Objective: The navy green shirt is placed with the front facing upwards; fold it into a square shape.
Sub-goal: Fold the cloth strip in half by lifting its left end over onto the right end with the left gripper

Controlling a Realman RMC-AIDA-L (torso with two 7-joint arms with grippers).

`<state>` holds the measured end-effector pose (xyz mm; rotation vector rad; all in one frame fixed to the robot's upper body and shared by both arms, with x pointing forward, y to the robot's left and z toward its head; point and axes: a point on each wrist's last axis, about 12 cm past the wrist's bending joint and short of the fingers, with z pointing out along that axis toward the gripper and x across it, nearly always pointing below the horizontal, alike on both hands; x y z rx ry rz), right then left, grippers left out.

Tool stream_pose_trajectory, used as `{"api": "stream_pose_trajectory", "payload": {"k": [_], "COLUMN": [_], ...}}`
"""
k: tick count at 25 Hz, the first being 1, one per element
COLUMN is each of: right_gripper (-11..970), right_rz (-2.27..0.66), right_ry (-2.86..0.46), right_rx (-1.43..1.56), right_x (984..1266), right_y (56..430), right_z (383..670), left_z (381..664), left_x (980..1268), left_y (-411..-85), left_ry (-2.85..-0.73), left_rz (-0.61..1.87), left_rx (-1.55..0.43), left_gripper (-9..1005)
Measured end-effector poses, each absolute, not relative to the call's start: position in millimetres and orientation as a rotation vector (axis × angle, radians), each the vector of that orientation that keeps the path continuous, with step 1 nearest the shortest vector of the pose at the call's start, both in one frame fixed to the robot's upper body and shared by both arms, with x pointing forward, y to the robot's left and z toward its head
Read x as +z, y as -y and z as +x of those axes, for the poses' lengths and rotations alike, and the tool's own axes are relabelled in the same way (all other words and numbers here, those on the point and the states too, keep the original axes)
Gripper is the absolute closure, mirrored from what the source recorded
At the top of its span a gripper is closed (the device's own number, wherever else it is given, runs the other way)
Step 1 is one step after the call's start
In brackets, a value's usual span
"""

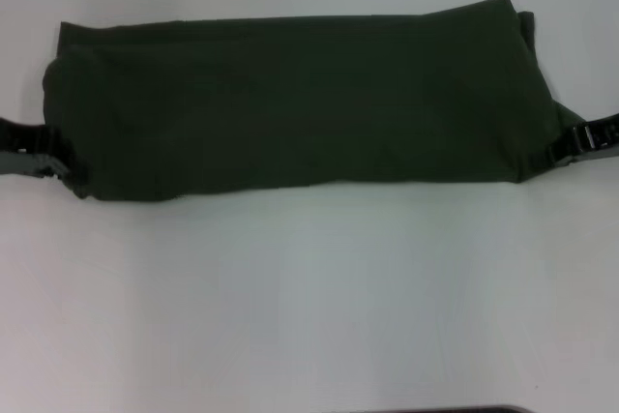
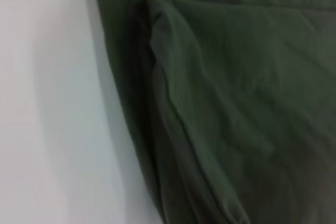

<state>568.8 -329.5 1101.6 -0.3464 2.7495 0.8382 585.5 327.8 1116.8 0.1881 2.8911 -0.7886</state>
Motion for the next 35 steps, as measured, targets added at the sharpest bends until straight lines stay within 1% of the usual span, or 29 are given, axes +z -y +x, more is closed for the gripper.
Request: {"api": "stream_pose_trajectory", "payload": {"k": [2,7,15,21,28,35], "right_gripper": [906,944,942,940,938,936], "right_rz": [-0.37,-0.388,-0.386,-0.4,-0.378,-0.387], "right_ry": [-2.768,-2.817,-2.923,-2.958,-2.963,-2.95], "right_rx": [0.825,0.816,0.799,0.786,0.779,0.789], "right_x": [1104.4,1107.8,1101.0,1100.3,1103.9,1103.9], "right_y": [330.8,338.0,347.4,348.2,353.1,349.6], "right_z": [566.6,553.8,535.3,527.5,517.7,519.6], "left_z": [580.4,567.8,544.8,536.0,531.9,530.7], "left_x": [1116.5,1115.5,1108.9,1101.3,1095.4,1094.9], "left_y": [-328.4,-331.9,-338.0,-334.3,-330.1,-328.4], "left_ry": [-2.913,-2.965,-3.067,-3.098,-3.115,-3.121], "left_rz": [0.2,0.217,0.225,0.239,0.245,0.251], "left_rx": [-0.814,-0.858,-0.893,-0.906,-0.904,-0.898], "left_gripper": [976,976,976,977,977,977]}}
